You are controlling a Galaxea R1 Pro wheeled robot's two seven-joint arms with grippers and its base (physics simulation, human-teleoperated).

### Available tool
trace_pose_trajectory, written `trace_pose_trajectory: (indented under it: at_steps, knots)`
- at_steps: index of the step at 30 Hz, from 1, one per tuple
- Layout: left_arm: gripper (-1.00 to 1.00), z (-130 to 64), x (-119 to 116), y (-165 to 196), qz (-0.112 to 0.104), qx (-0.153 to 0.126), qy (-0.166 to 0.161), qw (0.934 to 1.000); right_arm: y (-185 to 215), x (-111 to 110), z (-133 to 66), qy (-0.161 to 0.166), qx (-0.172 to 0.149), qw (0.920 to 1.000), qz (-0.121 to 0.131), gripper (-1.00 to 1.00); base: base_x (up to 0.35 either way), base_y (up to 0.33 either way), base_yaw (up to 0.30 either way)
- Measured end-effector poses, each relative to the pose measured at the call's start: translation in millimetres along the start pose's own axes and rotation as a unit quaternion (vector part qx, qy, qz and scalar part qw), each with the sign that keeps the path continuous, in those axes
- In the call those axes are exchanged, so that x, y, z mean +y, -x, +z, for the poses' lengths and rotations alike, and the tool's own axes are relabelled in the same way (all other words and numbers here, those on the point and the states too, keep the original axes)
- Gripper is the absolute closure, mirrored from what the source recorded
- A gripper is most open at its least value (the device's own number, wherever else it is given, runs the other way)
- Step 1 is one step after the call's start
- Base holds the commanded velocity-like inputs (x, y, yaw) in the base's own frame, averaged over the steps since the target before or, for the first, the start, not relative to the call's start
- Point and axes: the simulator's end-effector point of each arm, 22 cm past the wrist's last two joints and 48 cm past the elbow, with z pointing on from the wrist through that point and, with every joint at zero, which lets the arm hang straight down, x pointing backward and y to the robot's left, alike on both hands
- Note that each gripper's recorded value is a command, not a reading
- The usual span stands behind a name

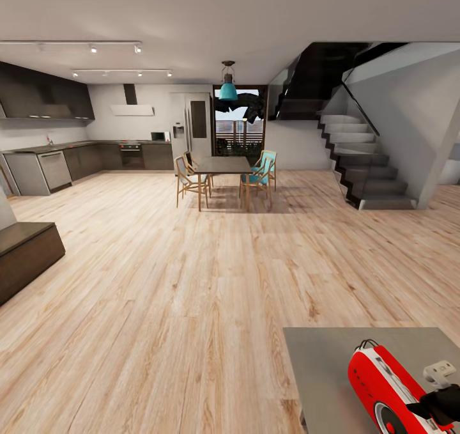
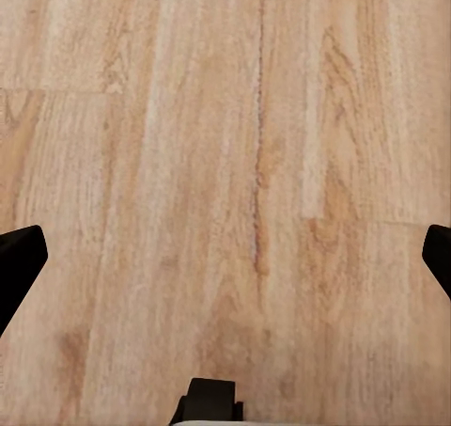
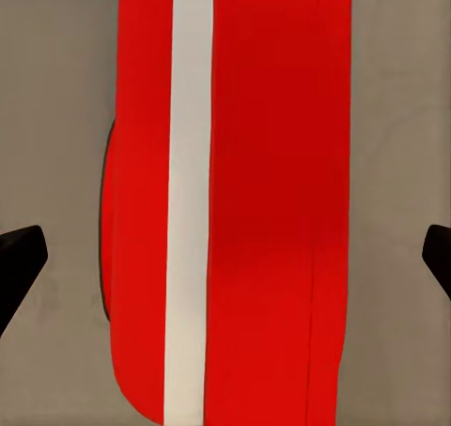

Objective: Turn on the radio receiver that's on the table in the living room.

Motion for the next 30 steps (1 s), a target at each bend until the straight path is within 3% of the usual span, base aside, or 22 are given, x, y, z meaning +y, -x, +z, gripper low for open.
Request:
trace_pose_trajectory:
  at_steps: [3,4,30]
  knots:
    - [-1.0,0.0,0.1,0.0,0.0,0.0,0.0,1.0,0.0,0.1,0.0,0.0,0.0,1.0,0.0,-1.0,0.0,0.0,0.0]
    - [-1.0,0.0,0.1,0.0,0.0,0.0,0.0,1.0,0.0,0.0,0.0,0.0,0.0,1.0,0.0,1.0,0.0,0.0,0.0]
    - [-1.0,0.4,3.8,-0.3,0.001,0.001,0.002,1.0,0.1,-0.1,0.0,0.0,0.0,1.0,0.001,1.0,0.0,0.0,0.0]
